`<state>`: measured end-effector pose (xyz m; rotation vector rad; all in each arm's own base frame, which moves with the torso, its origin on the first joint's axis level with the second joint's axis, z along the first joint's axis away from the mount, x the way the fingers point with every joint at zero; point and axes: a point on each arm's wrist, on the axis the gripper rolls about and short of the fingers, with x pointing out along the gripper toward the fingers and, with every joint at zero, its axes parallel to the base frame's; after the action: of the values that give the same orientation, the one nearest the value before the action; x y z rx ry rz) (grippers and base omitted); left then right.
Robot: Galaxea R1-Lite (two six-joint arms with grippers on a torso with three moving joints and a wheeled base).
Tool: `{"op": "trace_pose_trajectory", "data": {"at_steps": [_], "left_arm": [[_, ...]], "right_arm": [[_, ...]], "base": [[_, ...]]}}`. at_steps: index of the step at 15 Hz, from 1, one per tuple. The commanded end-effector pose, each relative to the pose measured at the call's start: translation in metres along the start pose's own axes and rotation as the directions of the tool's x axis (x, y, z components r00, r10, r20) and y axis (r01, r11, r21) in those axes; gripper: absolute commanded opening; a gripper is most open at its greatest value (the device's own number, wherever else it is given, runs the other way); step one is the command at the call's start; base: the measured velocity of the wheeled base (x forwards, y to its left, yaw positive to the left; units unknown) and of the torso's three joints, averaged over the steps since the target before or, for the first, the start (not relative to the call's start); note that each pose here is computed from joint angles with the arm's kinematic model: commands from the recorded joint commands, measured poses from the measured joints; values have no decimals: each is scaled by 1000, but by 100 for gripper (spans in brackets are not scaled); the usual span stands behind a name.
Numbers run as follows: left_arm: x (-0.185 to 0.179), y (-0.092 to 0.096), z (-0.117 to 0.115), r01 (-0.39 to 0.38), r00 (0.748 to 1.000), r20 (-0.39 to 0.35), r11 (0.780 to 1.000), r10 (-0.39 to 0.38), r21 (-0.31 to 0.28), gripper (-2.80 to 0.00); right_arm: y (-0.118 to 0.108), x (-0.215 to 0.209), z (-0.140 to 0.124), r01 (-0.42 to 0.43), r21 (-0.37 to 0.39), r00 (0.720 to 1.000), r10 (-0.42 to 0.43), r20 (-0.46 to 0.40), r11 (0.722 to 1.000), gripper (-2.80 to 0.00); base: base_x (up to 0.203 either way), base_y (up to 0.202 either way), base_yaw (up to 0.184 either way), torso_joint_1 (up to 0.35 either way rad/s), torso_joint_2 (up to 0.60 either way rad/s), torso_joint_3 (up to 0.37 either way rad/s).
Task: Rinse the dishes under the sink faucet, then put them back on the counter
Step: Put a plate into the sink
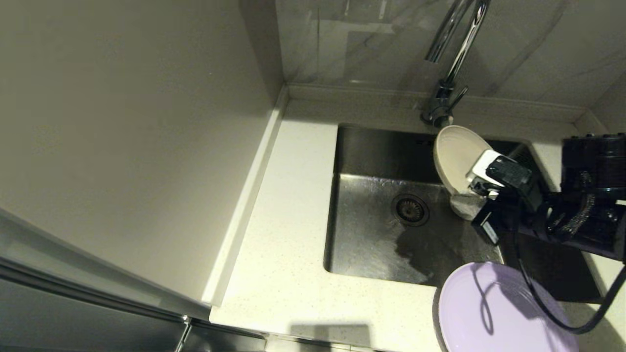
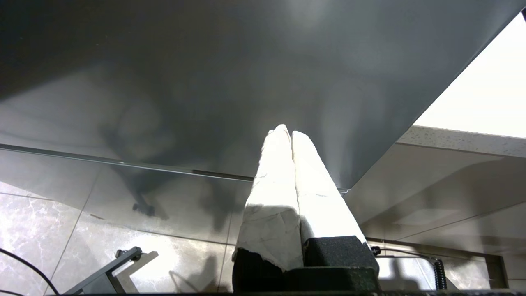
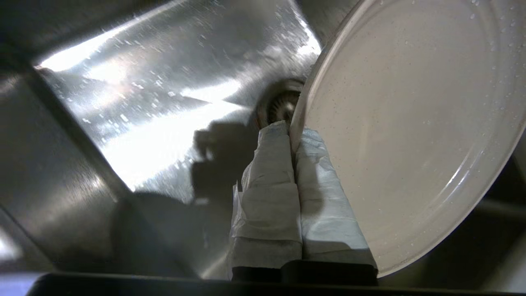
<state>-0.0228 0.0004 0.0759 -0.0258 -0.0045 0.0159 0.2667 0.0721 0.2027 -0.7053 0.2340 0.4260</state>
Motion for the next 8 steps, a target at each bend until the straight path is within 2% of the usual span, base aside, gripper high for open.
{"op": "trace_pose_trajectory", "data": {"at_steps": [1,5,8], "left_arm": [[0,0,0,-1,1000,3,1000,1,0,-280],[0,0,0,-1,1000,3,1000,1,0,-280],[0,0,0,-1,1000,3,1000,1,0,-280]], "right_arm": [[22,30,-4,-82,-20,996,81,-20,996,-280],[49,59,1,-112,-60,994,113,1,992,-280],[66,71,7,-115,-114,993,114,-19,987,-280]], "base": [[0,0,0,0,0,0],[0,0,0,0,0,0],[0,0,0,0,0,0]]}}
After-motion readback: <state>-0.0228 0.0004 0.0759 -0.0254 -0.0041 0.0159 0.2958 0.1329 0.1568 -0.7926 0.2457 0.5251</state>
